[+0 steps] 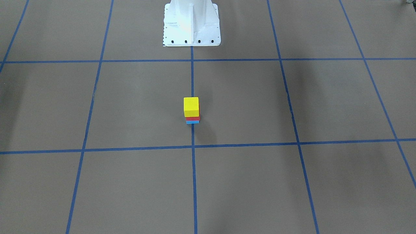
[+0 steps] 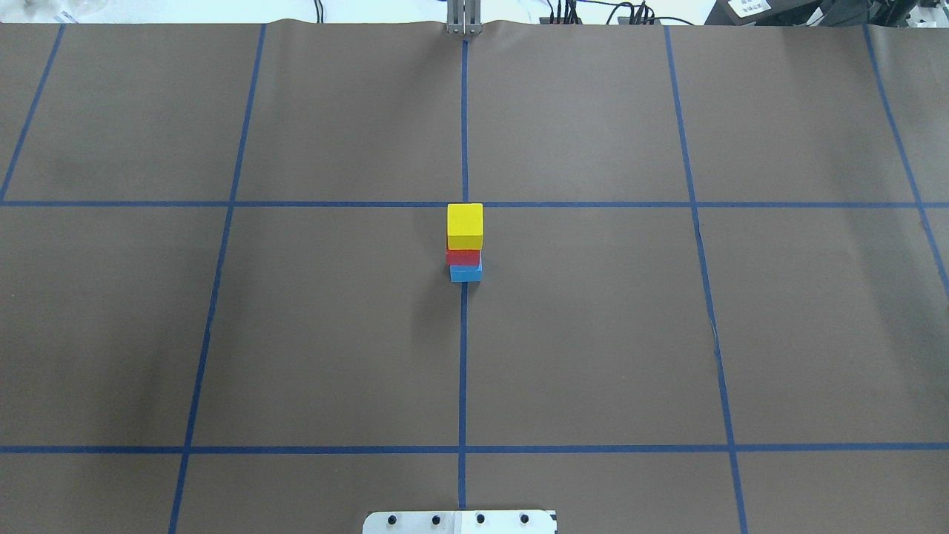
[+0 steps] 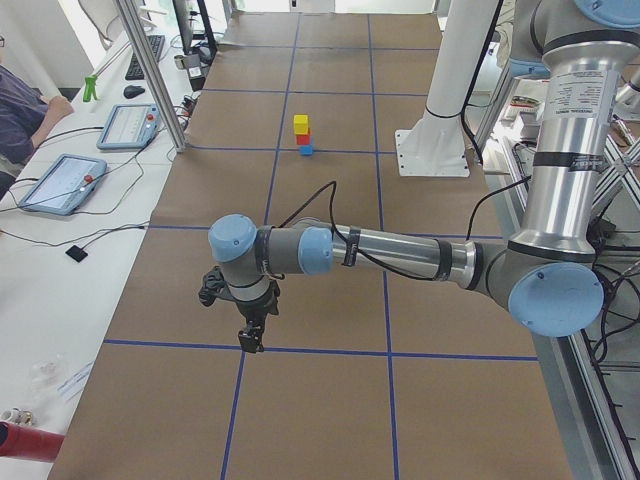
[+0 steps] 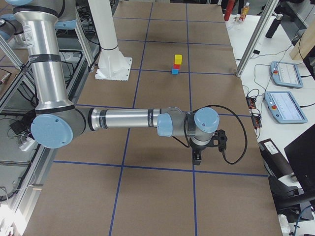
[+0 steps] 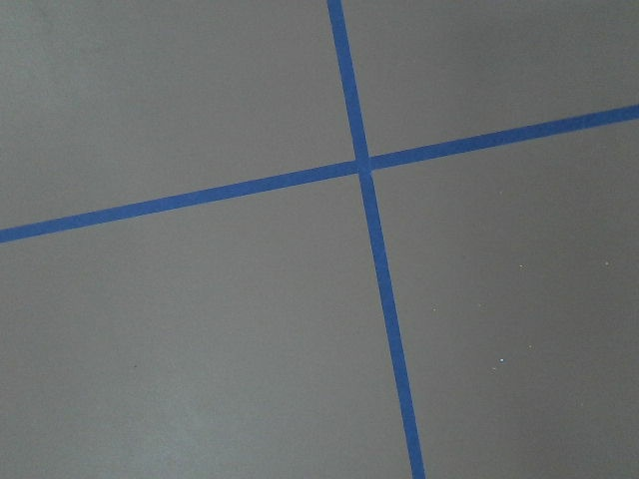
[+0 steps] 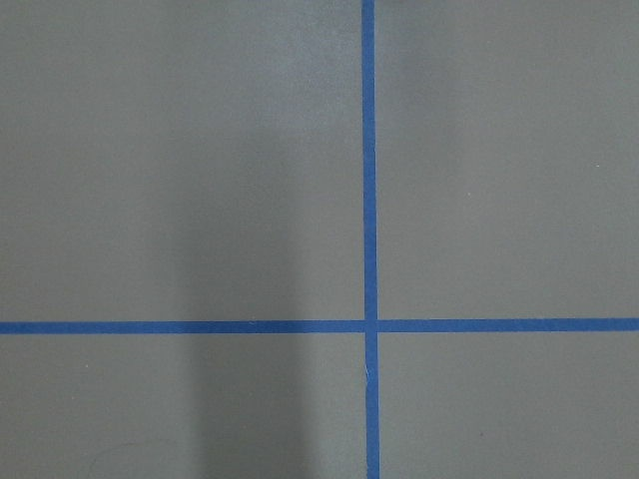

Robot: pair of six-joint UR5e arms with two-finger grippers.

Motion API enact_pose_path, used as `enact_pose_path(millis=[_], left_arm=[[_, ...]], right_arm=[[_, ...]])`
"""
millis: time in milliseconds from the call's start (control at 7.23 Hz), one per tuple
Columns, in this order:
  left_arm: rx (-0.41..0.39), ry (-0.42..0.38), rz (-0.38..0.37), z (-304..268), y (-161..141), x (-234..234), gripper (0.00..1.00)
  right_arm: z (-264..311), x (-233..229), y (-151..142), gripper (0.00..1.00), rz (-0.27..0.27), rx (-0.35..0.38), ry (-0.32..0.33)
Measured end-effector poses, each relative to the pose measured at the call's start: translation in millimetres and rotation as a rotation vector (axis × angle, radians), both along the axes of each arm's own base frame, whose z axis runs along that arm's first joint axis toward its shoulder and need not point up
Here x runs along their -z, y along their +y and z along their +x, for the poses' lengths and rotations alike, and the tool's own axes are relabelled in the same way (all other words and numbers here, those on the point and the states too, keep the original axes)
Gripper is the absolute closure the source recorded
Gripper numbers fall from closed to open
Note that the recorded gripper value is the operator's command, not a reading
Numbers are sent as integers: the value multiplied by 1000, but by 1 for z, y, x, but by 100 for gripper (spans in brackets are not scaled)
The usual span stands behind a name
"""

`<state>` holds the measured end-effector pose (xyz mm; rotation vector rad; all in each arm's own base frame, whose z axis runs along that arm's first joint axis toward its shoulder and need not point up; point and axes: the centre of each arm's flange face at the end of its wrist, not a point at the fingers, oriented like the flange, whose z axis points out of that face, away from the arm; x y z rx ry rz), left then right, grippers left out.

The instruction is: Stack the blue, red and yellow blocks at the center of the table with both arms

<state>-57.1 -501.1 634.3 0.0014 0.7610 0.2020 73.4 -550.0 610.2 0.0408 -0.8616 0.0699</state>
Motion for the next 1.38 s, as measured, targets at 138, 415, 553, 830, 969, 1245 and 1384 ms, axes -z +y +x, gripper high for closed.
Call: enact_pose_path(millis=[138,415,553,830,969,1245,1384], left_arm=[[2,4,-3,0,1,-1,0],[3,4,-6,0,1,-2,0],[3,4,-7,0,1,-2,0],[3,4,-9,0,1,-3,0],[3,4,-9,0,1,-3,0],[2,4,-8,0,1,-4,0],[0,4,-6,0,1,-4,0]], right_arm=[[2,1,6,0,4,-4,-3],[3,2,13,0,5,-7,3],[3,1,13,0,5,-8,6],[3,1,14,0,4,-8,7],[3,1,13,0,4,-8,8],[3,2,12,0,7,-8,8],[3,3,12,0,8,-8,8]])
